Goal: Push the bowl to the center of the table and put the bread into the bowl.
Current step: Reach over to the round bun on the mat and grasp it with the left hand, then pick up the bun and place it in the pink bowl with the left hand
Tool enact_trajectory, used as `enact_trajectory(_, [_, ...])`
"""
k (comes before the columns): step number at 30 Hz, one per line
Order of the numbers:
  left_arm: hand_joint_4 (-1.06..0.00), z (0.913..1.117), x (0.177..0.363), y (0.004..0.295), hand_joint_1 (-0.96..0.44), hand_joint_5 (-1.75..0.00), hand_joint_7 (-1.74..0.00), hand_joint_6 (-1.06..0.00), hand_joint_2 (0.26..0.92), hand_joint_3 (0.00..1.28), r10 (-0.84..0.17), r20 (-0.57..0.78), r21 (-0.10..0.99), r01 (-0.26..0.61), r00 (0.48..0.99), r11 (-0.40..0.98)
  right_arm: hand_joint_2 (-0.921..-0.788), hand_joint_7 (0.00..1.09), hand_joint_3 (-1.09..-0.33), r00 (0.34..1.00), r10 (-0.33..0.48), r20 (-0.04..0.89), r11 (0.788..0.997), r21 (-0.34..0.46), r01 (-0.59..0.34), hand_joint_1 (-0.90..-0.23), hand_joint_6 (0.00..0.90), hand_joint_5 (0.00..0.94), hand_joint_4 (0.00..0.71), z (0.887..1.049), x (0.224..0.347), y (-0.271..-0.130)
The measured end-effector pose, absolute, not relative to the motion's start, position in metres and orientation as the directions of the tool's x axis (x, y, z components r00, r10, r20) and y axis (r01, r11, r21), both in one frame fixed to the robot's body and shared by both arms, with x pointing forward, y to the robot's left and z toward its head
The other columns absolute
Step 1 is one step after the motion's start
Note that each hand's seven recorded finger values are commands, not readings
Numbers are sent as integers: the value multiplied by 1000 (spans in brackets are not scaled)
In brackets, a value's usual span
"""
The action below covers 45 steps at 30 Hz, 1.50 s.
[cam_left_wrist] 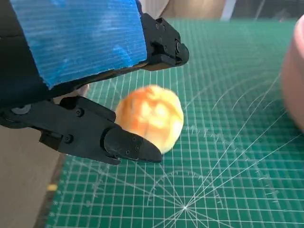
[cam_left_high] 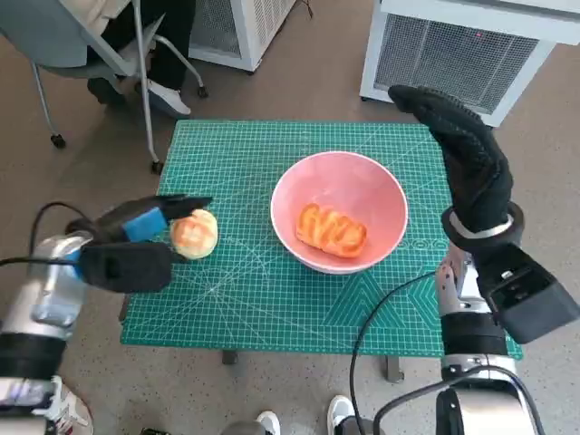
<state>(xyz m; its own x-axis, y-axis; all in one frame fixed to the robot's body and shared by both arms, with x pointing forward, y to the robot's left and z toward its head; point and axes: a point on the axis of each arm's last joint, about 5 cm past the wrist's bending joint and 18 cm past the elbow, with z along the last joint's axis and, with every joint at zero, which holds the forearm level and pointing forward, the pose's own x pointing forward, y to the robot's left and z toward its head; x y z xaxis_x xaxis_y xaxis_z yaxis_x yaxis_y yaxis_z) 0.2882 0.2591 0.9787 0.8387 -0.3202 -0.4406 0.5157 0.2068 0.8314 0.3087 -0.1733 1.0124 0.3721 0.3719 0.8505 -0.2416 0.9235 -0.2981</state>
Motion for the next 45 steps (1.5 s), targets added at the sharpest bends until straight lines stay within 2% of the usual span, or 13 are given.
enact_trajectory(6, [-389, 970, 291, 254, -165, -26, -50, -491, 893, 2, -293, -455, 831, 519, 841, 200, -921, 265, -747, 372, 374, 850, 923, -302, -238, -541, 189, 0, 278, 1013, 309, -174])
enact_trajectory(14, [-707, 960, 294, 251, -71, -116, -126, -723, 915, 13, -270, -400, 865, 458, 876, 202, -921, 266, -748, 372, 376, 849, 922, -304, -237, -541, 185, 0, 278, 1013, 309, -175])
enact_trajectory(15, [-736, 959, 295, 251, -128, -135, -361, -699, 916, 39, -270, -394, 868, 452, 879, 204, -921, 266, -748, 372, 376, 849, 923, -304, -237, -541, 184, 0, 278, 1013, 309, -175])
enact_trajectory(16, [-707, 958, 295, 251, -103, -352, -553, -660, 917, 64, -270, -384, 873, 443, 883, 205, -921, 267, -748, 372, 376, 849, 923, -304, -237, -541, 184, 0, 277, 1013, 309, -175])
enact_trajectory(17, [-652, 957, 295, 251, -66, -681, -845, -590, 919, 111, -270, -377, 877, 435, 886, 204, -921, 267, -748, 372, 376, 849, 922, -305, -237, -541, 184, 0, 277, 1013, 309, -175])
enact_trajectory(18, [-618, 956, 296, 250, -42, -891, -1032, -546, 919, 141, -271, -369, 882, 427, 889, 201, -921, 267, -748, 372, 376, 849, 922, -305, -237, -540, 184, 0, 277, 1013, 309, -175])
enact_trajectory(19, [-625, 955, 296, 250, -27, -1015, -1126, -523, 920, 146, -272, -361, 886, 419, 892, 198, -921, 268, -748, 372, 376, 849, 922, -305, -237, -540, 184, 0, 278, 1013, 309, -175])
enact_trajectory(21, [-646, 955, 297, 250, -14, -1115, -1190, -513, 920, 140, -273, -347, 894, 405, 897, 193, -921, 269, -748, 372, 377, 848, 922, -306, -236, -538, 183, 0, 278, 1013, 309, -175])
enact_trajectory(25, [-667, 956, 298, 251, -2, -1178, -1247, -519, 920, 126, -282, -334, 900, 393, 899, 190, -921, 270, -749, 372, 377, 849, 922, -306, -236, -537, 183, 0, 278, 1013, 309, -175])
enact_trajectory(32, [-672, 967, 299, 250, 1, -1175, -1262, -536, 921, 115, -318, -315, 900, 388, 894, 200, -921, 272, -749, 372, 376, 849, 923, -306, -235, -537, 181, 0, 277, 1013, 309, -175])
enact_trajectory(40, [-693, 1002, 298, 247, 2, -1158, -1253, -540, 921, 104, -376, -134, 928, 249, 917, 276, -921, 275, -749, 372, 376, 849, 922, -306, -235, -537, 180, 0, 277, 1013, 309, -175])
enact_trajectory(45, [-703, 1025, 297, 242, 2, -1149, -1240, -551, 920, 96, -411, -3, 934, 149, 912, 324, -921, 276, -749, 372, 376, 849, 923, -306, -235, -538, 179, 0, 278, 1013, 309, -175])
